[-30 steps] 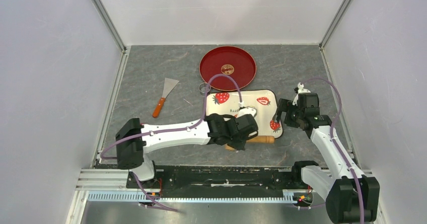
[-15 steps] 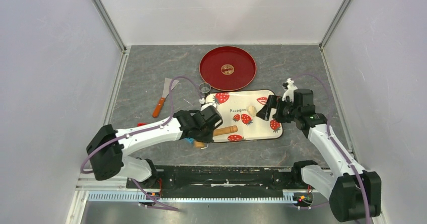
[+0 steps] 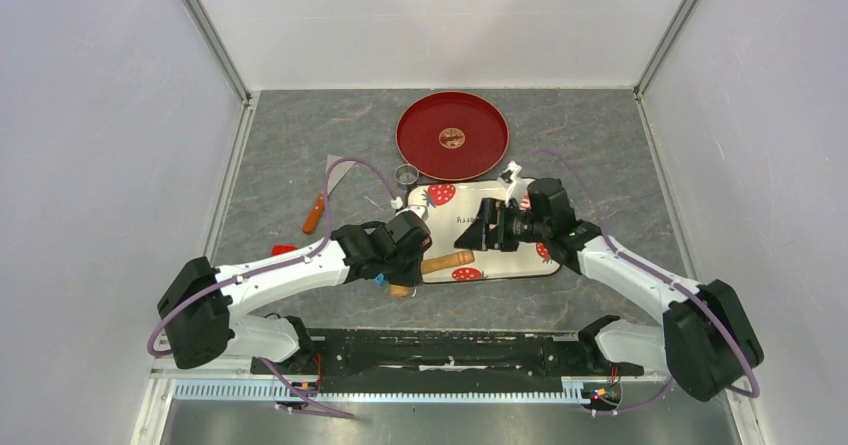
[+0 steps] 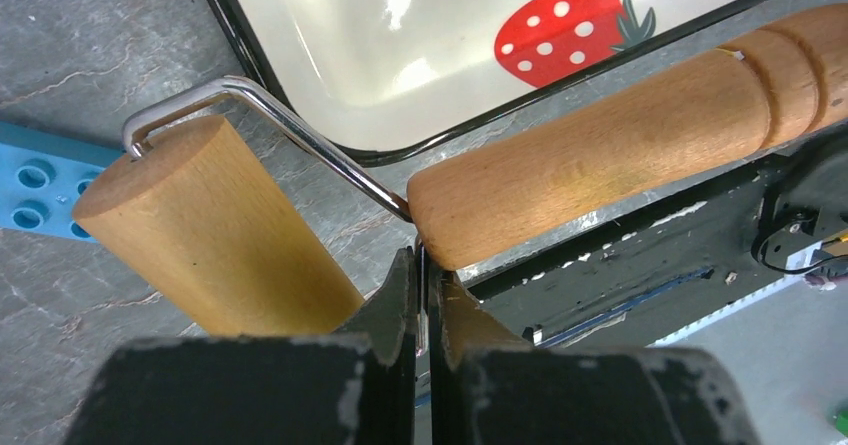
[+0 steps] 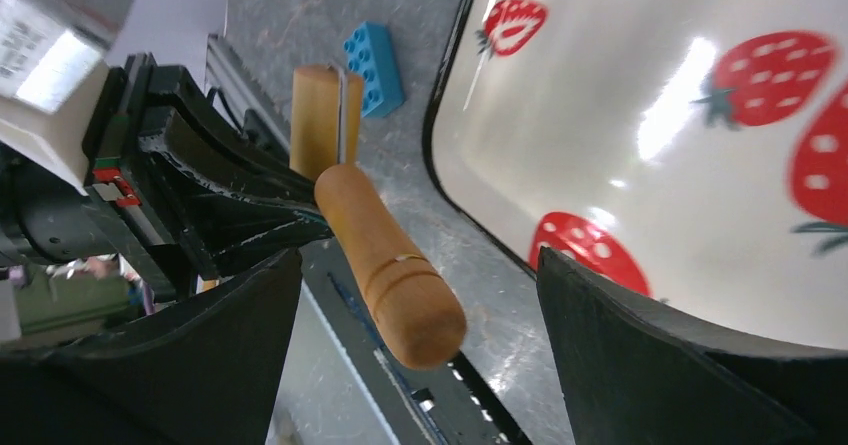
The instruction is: Roll out the dumpling wrappers from the dough
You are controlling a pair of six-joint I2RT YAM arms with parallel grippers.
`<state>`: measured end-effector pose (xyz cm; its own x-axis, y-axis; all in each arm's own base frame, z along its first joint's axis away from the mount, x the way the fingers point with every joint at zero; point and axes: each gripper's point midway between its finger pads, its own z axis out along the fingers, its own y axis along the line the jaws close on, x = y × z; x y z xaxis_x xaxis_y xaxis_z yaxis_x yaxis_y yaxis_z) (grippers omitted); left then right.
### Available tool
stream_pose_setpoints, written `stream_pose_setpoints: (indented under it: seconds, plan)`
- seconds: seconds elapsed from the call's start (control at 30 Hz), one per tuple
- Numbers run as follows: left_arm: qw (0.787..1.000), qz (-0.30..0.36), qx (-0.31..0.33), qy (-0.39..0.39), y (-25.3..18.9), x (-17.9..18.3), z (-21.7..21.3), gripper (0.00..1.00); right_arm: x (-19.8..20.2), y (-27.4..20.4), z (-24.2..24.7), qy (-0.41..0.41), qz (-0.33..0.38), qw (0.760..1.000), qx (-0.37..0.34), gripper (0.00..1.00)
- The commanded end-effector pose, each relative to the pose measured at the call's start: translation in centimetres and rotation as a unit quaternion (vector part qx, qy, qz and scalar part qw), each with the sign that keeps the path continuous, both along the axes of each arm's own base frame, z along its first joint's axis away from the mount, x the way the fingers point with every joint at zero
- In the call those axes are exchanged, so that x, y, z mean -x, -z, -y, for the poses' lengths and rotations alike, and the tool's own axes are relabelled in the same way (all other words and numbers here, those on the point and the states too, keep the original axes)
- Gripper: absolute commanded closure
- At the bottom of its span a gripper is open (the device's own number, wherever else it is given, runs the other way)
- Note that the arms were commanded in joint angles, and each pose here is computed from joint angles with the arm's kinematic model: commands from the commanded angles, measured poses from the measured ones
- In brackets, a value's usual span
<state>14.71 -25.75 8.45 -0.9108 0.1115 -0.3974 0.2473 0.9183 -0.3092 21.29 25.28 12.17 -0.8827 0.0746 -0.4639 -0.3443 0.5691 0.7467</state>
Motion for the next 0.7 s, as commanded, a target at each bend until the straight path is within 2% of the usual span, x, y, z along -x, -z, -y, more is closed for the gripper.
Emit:
stream_pose_setpoints:
  seconds: [0.0,0.47,0.67]
  plan:
    - [0.998,0.020,0.062,-0.008,-2.4,-0.9,2.0,0.98,0.5,-2.0,-3.2,-0.037,0.003,0.998,-0.041,0.14]
    - [0.997,0.024,0.071,0.000,-2.4,-0.6,2.0,0.98,2.4,-1.7,-4.7,-0.065,-0.036,0.994,-0.084,0.35]
    - [0.997,0.032,0.072,0.001,-2.6,-0.9,2.0,0.98,2.8,-1.0,-4.5,-0.071,-0.050,0.993,-0.075,0.39]
